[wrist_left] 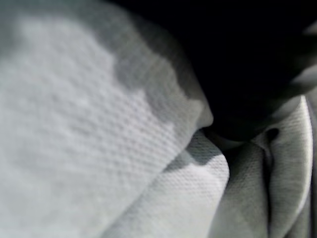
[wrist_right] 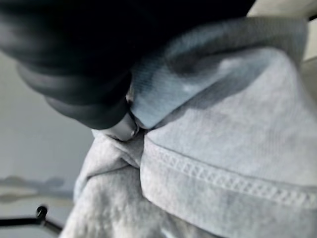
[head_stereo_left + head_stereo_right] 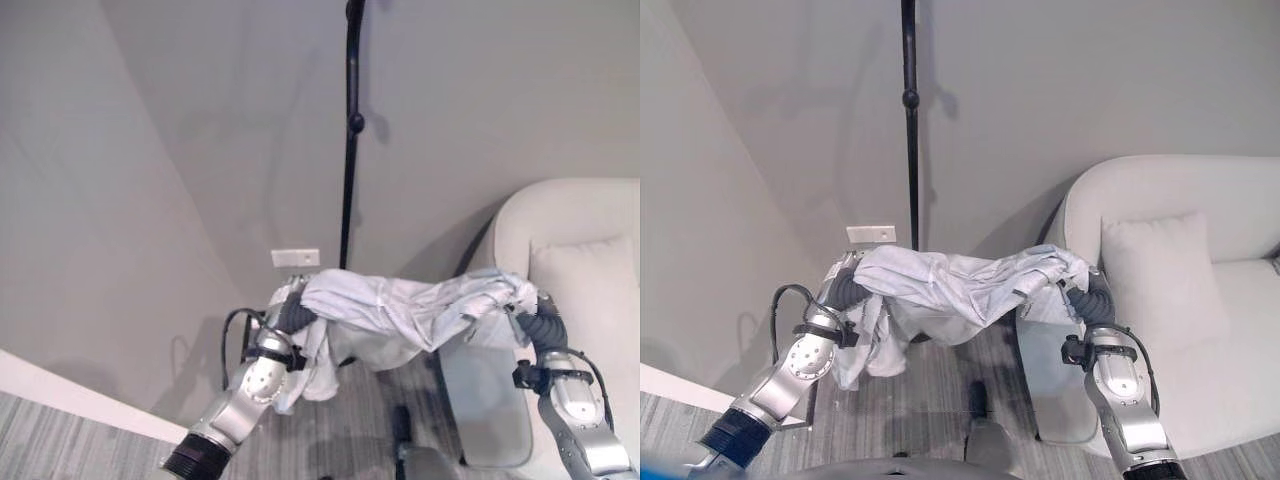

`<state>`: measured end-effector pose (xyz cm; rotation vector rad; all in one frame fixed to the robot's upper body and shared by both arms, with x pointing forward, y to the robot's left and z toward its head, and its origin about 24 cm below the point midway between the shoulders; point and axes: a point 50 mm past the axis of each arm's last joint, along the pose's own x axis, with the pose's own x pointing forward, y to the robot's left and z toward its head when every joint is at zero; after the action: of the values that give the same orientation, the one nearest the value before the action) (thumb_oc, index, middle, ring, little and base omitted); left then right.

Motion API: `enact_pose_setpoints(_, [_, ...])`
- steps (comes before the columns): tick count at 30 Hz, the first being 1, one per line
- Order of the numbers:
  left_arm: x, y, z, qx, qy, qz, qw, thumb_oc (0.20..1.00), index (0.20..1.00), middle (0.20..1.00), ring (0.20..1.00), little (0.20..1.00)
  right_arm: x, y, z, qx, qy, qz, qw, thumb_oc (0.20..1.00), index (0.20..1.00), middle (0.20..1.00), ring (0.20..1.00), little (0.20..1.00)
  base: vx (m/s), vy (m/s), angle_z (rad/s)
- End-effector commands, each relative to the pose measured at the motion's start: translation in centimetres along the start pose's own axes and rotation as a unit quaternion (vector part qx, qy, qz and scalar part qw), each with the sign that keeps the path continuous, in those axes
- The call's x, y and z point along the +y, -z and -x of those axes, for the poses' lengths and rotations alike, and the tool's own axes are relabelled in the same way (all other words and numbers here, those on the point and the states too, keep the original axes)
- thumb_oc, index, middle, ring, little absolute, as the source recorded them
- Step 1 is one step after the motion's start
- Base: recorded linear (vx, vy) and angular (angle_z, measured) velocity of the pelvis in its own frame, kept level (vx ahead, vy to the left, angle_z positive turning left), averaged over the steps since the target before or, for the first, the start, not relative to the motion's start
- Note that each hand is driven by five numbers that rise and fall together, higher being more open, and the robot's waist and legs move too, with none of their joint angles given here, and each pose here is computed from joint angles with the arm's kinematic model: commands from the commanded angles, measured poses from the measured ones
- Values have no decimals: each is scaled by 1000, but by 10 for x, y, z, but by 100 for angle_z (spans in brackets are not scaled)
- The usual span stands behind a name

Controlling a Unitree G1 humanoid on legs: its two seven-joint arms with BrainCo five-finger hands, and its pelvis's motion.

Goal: Hang the clothes on the sofa on the clothes rack.

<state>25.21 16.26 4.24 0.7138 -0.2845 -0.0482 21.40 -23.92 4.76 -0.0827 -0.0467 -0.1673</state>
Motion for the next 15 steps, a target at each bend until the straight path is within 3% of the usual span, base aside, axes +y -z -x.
enact_pose_setpoints(1, [23, -34, -17, -105, -74, -7, 992, 200, 200, 200, 200, 200, -18, -39, -12, -106, 40, 16, 993, 200, 200, 200, 200, 200, 240, -247, 46])
enact_pose_setpoints(15, [10, -47, -22, -109, -51, 57, 991, 200, 200, 200, 200, 200, -31, -58, -16, -141, 31, 35, 989, 200, 200, 200, 200, 200, 185, -240, 17])
